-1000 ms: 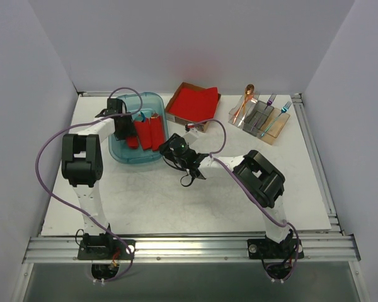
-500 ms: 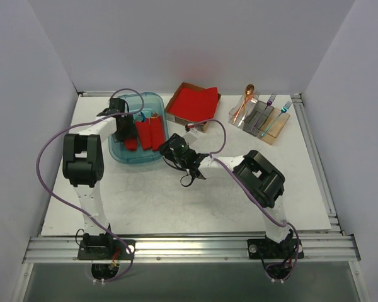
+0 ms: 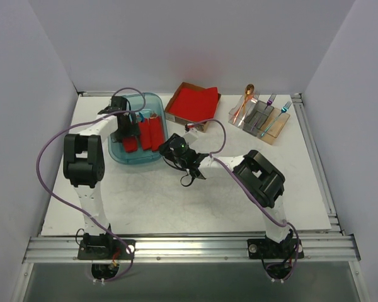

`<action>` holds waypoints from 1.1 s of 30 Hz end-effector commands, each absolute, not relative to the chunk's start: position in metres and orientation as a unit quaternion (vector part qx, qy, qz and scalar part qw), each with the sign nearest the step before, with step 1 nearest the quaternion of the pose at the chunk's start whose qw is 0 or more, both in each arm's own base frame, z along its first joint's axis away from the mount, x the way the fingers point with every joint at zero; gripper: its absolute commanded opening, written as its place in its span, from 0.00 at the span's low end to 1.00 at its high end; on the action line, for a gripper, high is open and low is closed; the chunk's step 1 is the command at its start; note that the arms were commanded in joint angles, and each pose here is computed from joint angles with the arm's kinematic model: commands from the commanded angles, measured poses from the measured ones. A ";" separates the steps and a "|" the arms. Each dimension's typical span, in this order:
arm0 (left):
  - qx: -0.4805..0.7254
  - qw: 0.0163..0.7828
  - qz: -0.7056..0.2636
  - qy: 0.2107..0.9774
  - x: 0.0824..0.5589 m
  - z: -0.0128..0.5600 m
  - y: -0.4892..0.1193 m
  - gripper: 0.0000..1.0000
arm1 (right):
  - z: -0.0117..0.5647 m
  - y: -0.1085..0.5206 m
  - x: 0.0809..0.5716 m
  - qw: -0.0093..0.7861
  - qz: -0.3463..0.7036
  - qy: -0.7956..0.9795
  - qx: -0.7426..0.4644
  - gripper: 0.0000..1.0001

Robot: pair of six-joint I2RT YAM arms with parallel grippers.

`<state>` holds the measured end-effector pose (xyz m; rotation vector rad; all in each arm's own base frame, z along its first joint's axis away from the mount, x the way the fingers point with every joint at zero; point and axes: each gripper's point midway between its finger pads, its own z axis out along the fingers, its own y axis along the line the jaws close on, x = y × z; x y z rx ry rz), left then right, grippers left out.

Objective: Place the utensils on the paper napkin and roll it up
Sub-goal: Place the utensils in the bin.

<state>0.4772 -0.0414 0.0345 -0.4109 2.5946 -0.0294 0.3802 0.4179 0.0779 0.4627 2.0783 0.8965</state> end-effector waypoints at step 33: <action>-0.145 0.515 -0.140 0.833 0.385 0.268 -0.079 0.85 | 0.182 0.380 0.370 0.524 0.289 0.801 0.026 1.00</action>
